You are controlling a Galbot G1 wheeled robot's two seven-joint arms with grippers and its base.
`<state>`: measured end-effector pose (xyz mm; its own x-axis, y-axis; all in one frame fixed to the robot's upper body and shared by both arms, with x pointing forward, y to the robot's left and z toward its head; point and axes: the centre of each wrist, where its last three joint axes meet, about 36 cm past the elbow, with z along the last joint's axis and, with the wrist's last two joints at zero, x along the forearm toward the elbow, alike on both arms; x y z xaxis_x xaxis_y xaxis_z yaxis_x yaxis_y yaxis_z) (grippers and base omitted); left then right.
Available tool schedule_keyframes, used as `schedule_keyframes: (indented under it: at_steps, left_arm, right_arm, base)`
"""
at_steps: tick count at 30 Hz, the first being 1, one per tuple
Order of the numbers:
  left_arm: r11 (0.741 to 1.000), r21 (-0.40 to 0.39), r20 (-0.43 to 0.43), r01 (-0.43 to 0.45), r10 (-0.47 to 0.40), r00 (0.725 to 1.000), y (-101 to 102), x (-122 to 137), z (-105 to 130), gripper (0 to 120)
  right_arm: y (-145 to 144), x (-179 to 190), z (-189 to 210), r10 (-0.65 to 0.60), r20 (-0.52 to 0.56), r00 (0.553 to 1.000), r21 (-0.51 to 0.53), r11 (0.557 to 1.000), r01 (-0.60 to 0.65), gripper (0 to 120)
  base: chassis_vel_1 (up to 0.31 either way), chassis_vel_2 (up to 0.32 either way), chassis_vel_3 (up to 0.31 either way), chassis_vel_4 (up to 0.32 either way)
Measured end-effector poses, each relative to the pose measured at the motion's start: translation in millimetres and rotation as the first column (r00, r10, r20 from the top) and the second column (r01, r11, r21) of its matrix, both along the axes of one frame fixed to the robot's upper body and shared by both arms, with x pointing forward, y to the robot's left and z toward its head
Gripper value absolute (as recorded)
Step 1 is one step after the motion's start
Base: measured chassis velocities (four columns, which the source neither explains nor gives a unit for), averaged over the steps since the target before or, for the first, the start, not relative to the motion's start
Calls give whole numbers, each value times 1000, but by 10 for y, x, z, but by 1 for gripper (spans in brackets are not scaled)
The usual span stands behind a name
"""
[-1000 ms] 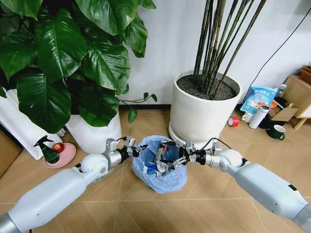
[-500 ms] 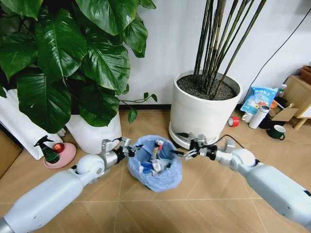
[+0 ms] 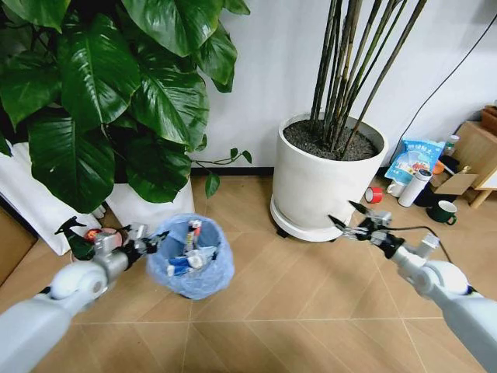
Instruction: Pick up the trash bin and place the garbage on the floor into it.
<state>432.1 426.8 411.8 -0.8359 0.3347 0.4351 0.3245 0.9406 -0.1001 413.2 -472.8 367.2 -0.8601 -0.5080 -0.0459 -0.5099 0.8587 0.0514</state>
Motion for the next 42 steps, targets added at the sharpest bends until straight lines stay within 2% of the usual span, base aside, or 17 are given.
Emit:
schedule_keyframes:
  at_steps: [2,3,6,10,12,14,17,18,21,28,42]
  left_arm:
    - [999,10,10,-41,41,999,152,-62,20,0]
    - [999,10,10,-41,41,999,152,-62,20,0]
    - [996,17,13,-83,83,997,306,-188,14,0]
    - [995,13,13,-98,98,995,347,-206,-17,0]
    - [993,2,26,-117,117,993,382,-167,-36,0]
    - [993,-2,31,-122,122,992,394,-156,-39,0]
    - [987,-13,45,-157,158,986,496,-259,-21,0]
    - [987,-13,45,-157,158,986,496,-259,-21,0]
    - [980,-16,51,-200,200,978,626,-448,23,0]
    - [975,-11,69,-222,223,972,742,-585,117,0]
    - [978,-18,74,-207,208,975,616,-604,115,0]
  right_arm:
    - [-47,-144,4,-49,-7,999,4,999,49,100]
    - [-47,-144,4,-49,-7,999,4,999,49,100]
    - [-112,-377,30,-170,3,985,20,985,170,100]
    - [-186,-568,43,-254,37,967,26,967,253,100]
    - [-287,-903,115,-338,65,939,24,941,337,100]
    - [-293,-1037,113,-361,67,930,28,933,360,100]
    - [-213,-1347,47,-427,79,901,57,904,423,100]
    - [-213,-1347,47,-427,79,901,57,904,423,100]
    - [-23,-1663,-187,-480,58,875,95,875,474,100]
    - [139,-1874,-385,-519,52,853,113,852,512,100]
    - [153,-1940,-426,-479,64,875,104,876,472,100]
  base:
    - [0,0,0,0]
    - [0,0,0,0]
    - [0,0,0,0]
    - [0,0,0,0]
    - [0,0,0,0]
    - [0,0,0,0]
    - [0,0,0,0]
    - [0,0,0,0]
    - [0,0,0,0]
    - [0,0,0,0]
    - [0,0,0,0]
